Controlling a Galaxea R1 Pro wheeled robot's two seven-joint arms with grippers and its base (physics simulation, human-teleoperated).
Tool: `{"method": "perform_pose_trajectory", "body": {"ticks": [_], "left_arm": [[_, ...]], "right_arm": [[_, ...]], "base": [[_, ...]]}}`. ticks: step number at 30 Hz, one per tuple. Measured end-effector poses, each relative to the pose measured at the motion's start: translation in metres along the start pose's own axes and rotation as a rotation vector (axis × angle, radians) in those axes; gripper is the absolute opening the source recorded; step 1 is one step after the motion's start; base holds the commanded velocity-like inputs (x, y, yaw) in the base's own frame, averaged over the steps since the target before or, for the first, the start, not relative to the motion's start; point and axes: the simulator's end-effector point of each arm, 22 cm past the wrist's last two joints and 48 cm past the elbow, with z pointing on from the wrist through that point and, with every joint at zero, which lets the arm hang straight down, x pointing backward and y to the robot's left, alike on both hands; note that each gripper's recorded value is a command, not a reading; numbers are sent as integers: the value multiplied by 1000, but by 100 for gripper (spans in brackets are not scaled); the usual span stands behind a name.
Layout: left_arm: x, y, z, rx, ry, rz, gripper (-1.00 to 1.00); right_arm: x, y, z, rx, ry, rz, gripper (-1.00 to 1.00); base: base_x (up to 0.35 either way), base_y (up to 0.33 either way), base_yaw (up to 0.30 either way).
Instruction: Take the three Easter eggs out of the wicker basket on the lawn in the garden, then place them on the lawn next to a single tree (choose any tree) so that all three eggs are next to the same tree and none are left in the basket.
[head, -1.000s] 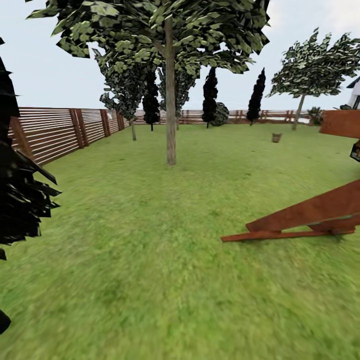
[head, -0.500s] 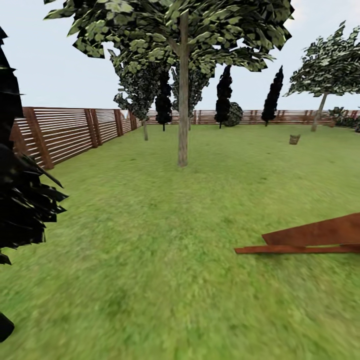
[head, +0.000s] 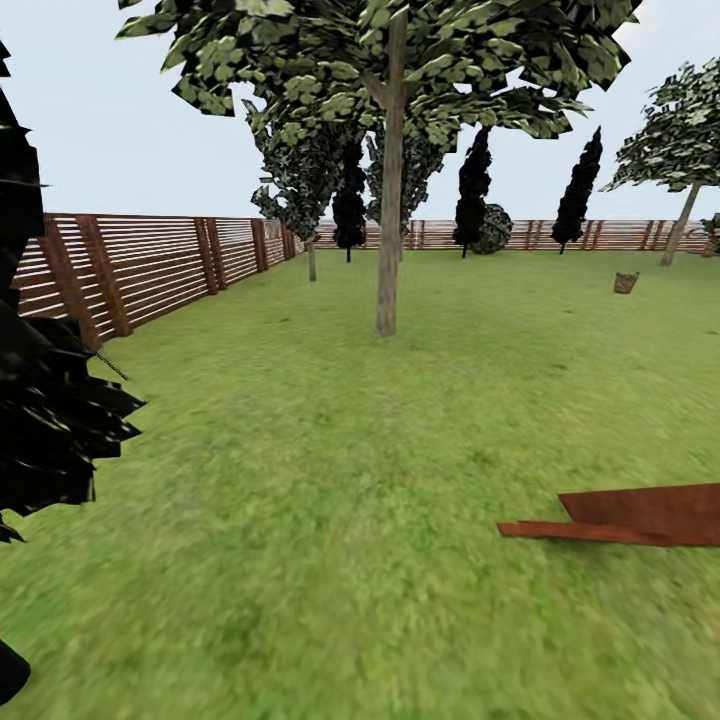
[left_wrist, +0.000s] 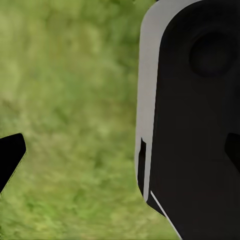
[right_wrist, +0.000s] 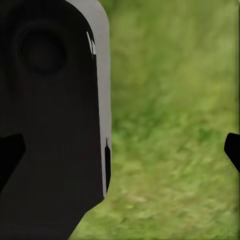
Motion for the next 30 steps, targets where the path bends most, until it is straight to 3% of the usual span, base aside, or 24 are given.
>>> {"method": "perform_pose_trajectory", "body": {"ticks": [17, 30], "left_arm": [[0, 0, 0, 0, 0, 0, 100], [0, 0, 0, 0, 0, 0, 100]], "right_arm": [[0, 0, 0, 0, 0, 3, 100], [0, 0, 0, 0, 0, 3, 100]], "base": [[329, 0, 3], [329, 0, 94]]}}
